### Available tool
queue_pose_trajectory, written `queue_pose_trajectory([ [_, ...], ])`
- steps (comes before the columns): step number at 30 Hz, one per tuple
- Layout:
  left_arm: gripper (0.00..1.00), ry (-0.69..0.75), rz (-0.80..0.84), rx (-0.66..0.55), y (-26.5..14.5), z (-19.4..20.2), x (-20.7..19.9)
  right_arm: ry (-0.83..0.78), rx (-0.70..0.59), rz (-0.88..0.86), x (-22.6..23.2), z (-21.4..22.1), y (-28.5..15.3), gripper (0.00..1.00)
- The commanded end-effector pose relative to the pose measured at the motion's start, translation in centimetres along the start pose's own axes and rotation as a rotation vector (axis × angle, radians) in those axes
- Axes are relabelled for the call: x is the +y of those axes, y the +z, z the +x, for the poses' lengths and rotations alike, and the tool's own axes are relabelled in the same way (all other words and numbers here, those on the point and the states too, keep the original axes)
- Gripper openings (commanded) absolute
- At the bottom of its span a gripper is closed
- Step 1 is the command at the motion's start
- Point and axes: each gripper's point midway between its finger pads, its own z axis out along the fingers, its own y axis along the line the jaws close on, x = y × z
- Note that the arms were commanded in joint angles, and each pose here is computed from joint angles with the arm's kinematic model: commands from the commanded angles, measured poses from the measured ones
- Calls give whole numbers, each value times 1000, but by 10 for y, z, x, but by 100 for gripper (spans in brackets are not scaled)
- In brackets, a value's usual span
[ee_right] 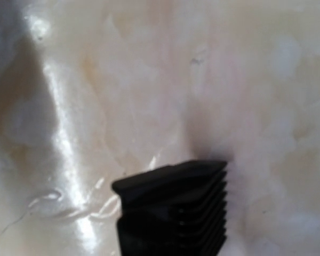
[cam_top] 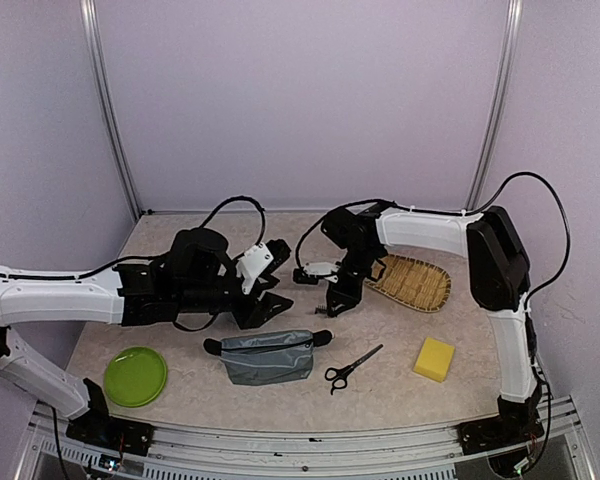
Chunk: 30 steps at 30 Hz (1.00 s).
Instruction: Sort the hair-cutting tools
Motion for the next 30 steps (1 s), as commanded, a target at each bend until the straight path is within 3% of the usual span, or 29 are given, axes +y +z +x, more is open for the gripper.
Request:
queue_pose_trajectory([
  [1, 52, 215, -1, 7, 21, -5, -12, 27, -22, -45, 9, -1, -23, 28],
  [14, 45, 363, 71, 46, 92, -3, -23, 64, -74, -67, 4, 3, -43, 28],
  [21, 45, 385, 101, 105, 112, 11, -25, 108, -86, -44, 3, 26, -51, 44],
  [26, 52, 275, 143, 107, 109, -27, -49, 161, -132, 0, -1, 60, -74, 51],
  [30, 52, 119, 197, 267, 109, -22, -78, 157, -194, -1, 10, 77, -89, 52],
])
